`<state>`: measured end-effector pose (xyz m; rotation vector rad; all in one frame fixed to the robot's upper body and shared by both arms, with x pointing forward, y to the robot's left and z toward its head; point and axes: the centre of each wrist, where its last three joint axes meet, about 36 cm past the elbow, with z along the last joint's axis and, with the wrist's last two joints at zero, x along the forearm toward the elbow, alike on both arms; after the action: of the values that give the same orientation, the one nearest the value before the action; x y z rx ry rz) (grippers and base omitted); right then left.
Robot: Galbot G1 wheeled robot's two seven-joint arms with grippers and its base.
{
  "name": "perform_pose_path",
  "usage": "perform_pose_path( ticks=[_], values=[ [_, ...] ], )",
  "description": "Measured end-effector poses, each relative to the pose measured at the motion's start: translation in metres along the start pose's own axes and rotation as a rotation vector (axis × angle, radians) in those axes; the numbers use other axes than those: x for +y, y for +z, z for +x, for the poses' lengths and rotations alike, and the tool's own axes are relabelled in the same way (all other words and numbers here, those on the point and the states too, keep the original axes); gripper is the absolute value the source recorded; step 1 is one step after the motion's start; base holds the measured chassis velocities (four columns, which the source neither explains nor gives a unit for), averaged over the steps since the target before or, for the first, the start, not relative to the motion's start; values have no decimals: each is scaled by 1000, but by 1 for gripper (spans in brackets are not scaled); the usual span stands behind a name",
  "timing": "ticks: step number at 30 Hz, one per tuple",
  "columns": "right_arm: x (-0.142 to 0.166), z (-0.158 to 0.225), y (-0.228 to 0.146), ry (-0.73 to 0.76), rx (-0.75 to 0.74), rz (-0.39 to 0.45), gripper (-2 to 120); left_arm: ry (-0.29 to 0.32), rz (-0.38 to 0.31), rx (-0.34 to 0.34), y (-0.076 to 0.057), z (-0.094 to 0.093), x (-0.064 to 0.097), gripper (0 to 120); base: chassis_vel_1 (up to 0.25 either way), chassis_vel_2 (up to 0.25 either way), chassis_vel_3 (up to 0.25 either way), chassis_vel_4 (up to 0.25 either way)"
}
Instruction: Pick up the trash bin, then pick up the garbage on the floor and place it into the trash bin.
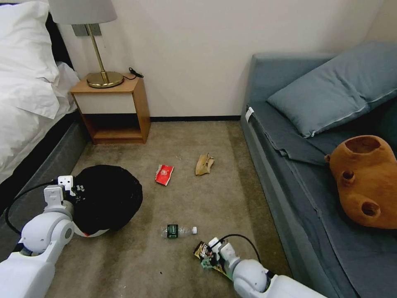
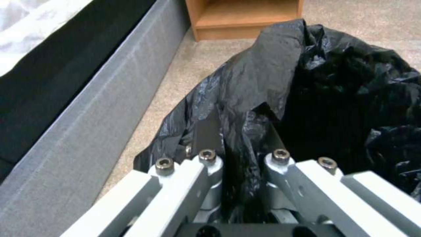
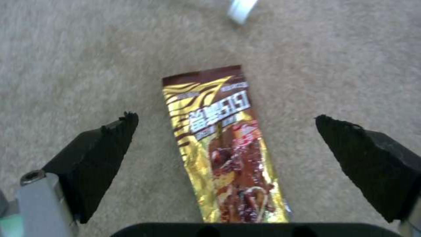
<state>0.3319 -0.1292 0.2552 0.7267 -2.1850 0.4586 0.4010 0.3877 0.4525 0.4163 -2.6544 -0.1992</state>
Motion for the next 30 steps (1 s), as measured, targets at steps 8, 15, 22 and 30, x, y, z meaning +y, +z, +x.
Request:
perform_pose_path(
  ticks=[8,15,22,30],
  values=[
    [4,-18,8,-25,10,38,100,10,-7,4,8,4,-6,6,0,0,0,0],
    [8,-28,13,-34,12,61,100,7,-14,-2,8,9,-2,6,0,0,0,0],
    [16,-38,11,-36,1,63,100,5,-13,-7,9,10,1,6,0,0,0,0],
    [19,-55,7,-19,-20,66,100,6,-13,-15,7,6,3,6,0,0,0,0]
  ],
)
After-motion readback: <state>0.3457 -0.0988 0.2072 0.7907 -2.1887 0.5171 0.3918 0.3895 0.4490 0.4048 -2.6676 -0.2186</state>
